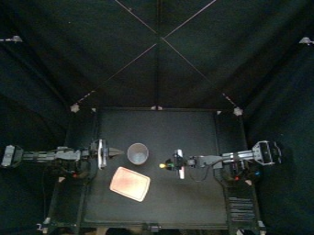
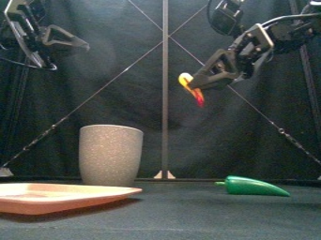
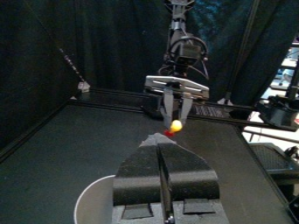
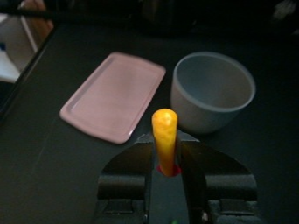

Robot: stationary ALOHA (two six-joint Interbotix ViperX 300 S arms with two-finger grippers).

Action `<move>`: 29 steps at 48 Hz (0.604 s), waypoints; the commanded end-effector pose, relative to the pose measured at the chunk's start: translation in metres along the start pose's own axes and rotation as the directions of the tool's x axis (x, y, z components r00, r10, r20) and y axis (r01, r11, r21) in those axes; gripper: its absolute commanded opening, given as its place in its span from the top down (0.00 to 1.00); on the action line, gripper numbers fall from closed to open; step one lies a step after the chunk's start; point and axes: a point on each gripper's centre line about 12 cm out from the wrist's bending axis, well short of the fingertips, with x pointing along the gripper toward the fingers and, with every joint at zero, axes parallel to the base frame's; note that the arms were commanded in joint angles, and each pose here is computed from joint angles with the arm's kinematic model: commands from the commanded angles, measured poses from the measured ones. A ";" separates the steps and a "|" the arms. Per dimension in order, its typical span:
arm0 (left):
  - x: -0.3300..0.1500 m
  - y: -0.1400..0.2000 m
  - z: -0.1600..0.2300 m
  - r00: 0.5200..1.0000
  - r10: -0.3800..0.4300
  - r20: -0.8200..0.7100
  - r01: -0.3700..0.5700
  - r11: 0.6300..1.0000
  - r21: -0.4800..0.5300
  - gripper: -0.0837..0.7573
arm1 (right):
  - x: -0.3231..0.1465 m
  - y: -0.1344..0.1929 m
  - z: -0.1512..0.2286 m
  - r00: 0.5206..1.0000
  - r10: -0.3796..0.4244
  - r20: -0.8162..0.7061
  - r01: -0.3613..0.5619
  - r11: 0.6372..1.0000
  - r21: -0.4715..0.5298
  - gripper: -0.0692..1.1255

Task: Pick the shrimp then place it in the grey bowl
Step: Place shrimp in the grey bowl

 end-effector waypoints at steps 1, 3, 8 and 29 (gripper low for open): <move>0.002 0.001 0.006 1.000 0.005 0.017 -0.005 1.000 0.007 0.88 | 0.004 -0.016 0.025 0.987 -0.036 0.159 0.035 0.999 0.007 0.50; 0.002 0.001 0.006 1.000 0.005 0.019 -0.005 1.000 0.007 0.88 | 0.007 -0.019 0.028 0.980 -0.043 0.194 0.042 0.999 0.007 0.50; 0.001 0.001 0.004 1.000 0.005 0.014 -0.005 1.000 0.008 0.88 | 0.018 -0.027 0.034 0.961 -0.056 0.270 0.054 0.998 0.014 0.50; 0.001 0.001 0.002 1.000 0.007 0.008 -0.007 1.000 0.009 0.88 | 0.084 -0.042 0.041 0.937 -0.069 0.343 0.063 0.998 0.028 0.49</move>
